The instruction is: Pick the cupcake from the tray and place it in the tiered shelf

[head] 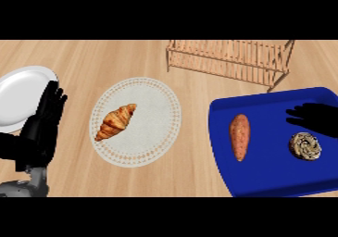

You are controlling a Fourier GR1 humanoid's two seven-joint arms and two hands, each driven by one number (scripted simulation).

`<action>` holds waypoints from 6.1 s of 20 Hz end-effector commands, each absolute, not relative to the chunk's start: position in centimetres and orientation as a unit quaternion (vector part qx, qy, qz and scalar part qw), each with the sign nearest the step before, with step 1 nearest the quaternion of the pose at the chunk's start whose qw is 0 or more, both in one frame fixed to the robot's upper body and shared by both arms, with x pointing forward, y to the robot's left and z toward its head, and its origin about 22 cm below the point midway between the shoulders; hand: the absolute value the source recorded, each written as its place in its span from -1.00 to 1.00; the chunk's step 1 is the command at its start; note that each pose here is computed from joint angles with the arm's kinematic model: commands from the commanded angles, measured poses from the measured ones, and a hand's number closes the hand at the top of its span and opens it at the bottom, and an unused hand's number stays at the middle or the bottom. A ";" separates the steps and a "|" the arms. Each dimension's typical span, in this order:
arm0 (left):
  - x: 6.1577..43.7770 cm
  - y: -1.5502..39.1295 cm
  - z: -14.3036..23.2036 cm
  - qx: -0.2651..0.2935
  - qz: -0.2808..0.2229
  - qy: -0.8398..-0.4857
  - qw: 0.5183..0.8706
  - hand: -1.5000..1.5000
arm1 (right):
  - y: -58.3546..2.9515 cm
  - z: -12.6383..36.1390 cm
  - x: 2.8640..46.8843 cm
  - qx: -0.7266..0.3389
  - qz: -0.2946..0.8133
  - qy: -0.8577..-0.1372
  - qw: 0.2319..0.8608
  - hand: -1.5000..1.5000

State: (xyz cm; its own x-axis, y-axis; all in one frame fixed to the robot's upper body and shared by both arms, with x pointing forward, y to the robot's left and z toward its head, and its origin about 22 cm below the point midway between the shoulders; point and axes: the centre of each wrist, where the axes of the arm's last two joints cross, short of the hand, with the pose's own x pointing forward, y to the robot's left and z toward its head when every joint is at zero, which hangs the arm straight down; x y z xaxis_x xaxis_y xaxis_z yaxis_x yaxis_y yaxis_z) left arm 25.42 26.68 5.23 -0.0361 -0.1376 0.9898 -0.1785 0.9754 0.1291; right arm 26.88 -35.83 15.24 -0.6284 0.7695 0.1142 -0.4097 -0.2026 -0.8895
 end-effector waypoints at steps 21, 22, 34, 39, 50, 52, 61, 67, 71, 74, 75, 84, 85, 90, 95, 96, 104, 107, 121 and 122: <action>27.4 27.6 5.4 0.101 0.019 -0.717 0.689 0.00 | -36.9 7.1 29.5 -0.145 0.752 -0.514 0.386 -1.00; 26.9 26.9 7.4 0.111 0.014 -0.718 0.687 0.00 | -36.6 5.8 28.7 -0.141 0.753 -0.513 0.388 -1.00; 25.8 26.8 5.3 0.106 0.027 -0.714 0.691 0.00 | -38.0 3.7 30.1 -0.144 0.795 -0.485 0.335 1.00; 26.5 26.5 6.5 0.121 0.014 -0.718 0.686 0.00 | -36.4 3.4 30.5 -0.164 0.776 -0.527 0.307 1.00; 25.7 27.1 5.5 0.118 0.022 -0.712 0.692 0.00 | -24.7 -0.7 31.2 -0.302 0.537 -0.467 0.634 1.00; 25.7 26.8 5.5 0.114 0.023 -0.713 0.692 0.00 | -21.5 0.6 31.9 -0.313 0.499 -0.477 0.652 1.00; 25.7 26.4 4.8 0.100 0.004 -0.708 0.699 0.00 | -15.5 12.5 33.5 -0.391 0.257 -0.588 0.660 1.00; 26.7 25.5 5.3 0.095 0.010 -0.714 0.693 0.00 | -9.6 21.4 31.3 -0.463 0.131 -0.594 0.645 1.00; 26.5 25.6 6.5 0.104 0.012 -0.714 0.692 0.00 | -5.7 25.2 29.4 -0.510 0.116 -0.559 0.644 1.00; 25.7 25.0 6.1 0.115 0.006 -0.719 0.686 0.00 | -6.2 25.2 29.7 -0.515 0.110 -0.550 0.647 1.00; 25.4 25.5 5.7 0.103 0.009 -0.722 0.684 0.00 | -5.4 24.5 29.8 -0.514 0.102 -0.559 0.642 1.00; 26.2 28.0 7.8 0.104 0.014 -0.722 0.684 0.00 | -7.8 24.1 34.7 -0.524 0.059 -0.562 0.637 1.00; 25.9 26.7 6.5 0.101 0.008 -0.724 0.682 0.00 | -9.2 24.2 36.6 -0.524 0.050 -0.565 0.635 1.00; 24.7 27.7 5.1 0.118 0.018 -0.723 0.680 0.00 | -10.8 23.5 36.9 -0.528 0.053 -0.566 0.631 1.00; 25.7 25.9 7.4 0.100 0.015 -0.723 0.683 0.00 | -12.1 20.5 40.6 -0.536 0.030 -0.577 0.616 1.00; 26.1 27.8 5.8 0.107 0.014 -0.715 0.691 0.00 | -13.1 19.1 40.9 -0.534 0.035 -0.582 0.612 1.00; 25.1 28.5 6.7 0.106 0.009 -0.720 0.686 0.00 | -13.8 16.1 43.6 -0.536 0.033 -0.577 0.616 1.00; 26.2 26.9 7.0 0.106 0.009 -0.722 0.684 0.00 | -15.6 16.5 44.6 -0.507 -0.048 -0.585 0.631 1.00; 27.0 26.1 7.3 0.103 0.018 -0.717 0.689 0.00 | -16.1 18.8 45.7 -0.426 -0.036 -0.657 0.621 -1.00; 25.7 27.4 5.8 0.101 0.019 -0.722 0.684 0.00 | -16.1 18.1 45.6 -0.432 -0.053 -0.660 0.613 -1.00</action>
State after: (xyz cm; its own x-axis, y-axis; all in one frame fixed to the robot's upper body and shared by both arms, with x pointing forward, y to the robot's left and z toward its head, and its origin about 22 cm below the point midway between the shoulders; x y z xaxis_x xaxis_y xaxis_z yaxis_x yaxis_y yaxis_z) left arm 26.19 26.65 6.17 -0.0348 -0.1280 0.9912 -0.1671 0.9785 0.1205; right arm 45.90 -16.06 18.02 0.1927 0.5266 0.8280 0.6003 0.6043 -0.5240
